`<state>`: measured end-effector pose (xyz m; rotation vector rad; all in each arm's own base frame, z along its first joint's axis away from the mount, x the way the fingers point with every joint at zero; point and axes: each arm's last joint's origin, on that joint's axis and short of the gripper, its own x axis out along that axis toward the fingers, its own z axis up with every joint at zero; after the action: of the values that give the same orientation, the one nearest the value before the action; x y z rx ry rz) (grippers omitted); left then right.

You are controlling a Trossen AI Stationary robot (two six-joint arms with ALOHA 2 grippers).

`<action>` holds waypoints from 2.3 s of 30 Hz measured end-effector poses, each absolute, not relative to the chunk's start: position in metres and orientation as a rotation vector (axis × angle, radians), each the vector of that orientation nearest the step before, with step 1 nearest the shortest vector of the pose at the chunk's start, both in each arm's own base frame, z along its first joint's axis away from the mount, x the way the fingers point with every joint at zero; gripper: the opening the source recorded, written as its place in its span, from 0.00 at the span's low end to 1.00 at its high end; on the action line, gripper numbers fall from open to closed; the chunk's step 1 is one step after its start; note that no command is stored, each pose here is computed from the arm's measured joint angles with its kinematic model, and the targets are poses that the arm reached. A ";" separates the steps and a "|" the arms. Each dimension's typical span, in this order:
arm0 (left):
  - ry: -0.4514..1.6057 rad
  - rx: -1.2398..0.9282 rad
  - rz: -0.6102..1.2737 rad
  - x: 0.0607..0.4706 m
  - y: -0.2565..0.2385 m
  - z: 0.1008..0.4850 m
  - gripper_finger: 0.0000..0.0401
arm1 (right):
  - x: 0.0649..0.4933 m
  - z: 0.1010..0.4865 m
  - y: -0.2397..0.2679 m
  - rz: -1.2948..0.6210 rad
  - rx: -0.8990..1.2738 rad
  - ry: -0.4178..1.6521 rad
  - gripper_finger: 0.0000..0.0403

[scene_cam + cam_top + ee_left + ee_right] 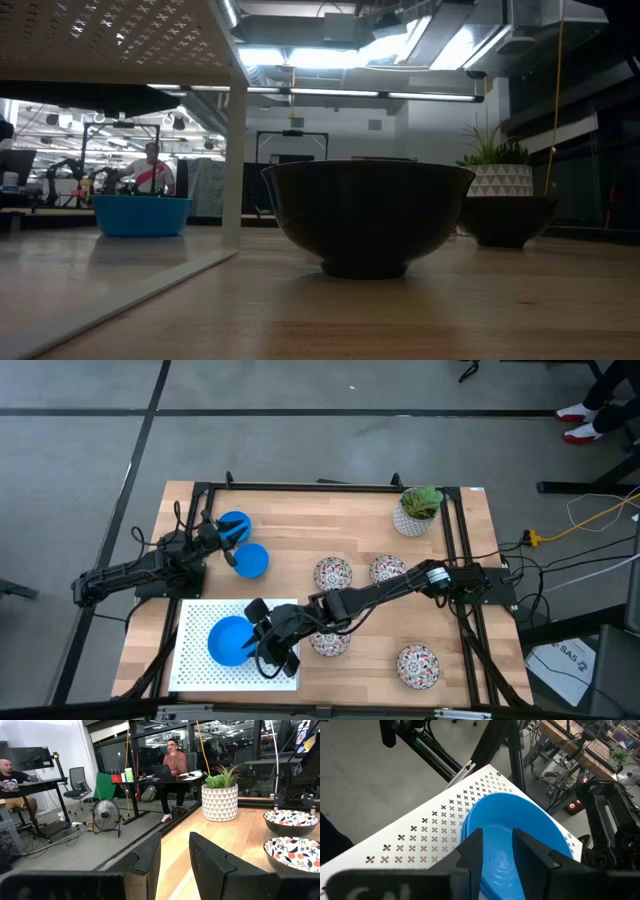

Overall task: Pick & Place Mini bowls
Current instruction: Stack the blue bowl on the stacked blue bowls on the shelf

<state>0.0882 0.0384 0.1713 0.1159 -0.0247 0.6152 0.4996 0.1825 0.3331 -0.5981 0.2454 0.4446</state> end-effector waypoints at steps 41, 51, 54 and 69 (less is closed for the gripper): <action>-0.024 0.116 0.615 0.088 0.038 0.171 0.24 | 0.498 0.357 0.142 0.341 -0.450 0.277 0.26; -0.024 0.116 0.615 0.088 0.038 0.171 0.24 | 0.490 0.375 0.129 0.305 -0.411 0.269 0.26; -0.024 0.116 0.615 0.088 0.038 0.171 0.24 | 0.485 0.383 0.126 0.300 -0.409 0.264 0.26; -0.024 0.116 0.615 0.088 0.038 0.171 0.24 | 0.459 0.405 0.107 0.292 -0.408 0.365 0.26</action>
<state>0.0883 0.0384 0.1712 0.1158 -0.0243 0.6153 0.4592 0.1074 0.4047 -0.4084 0.3651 0.2924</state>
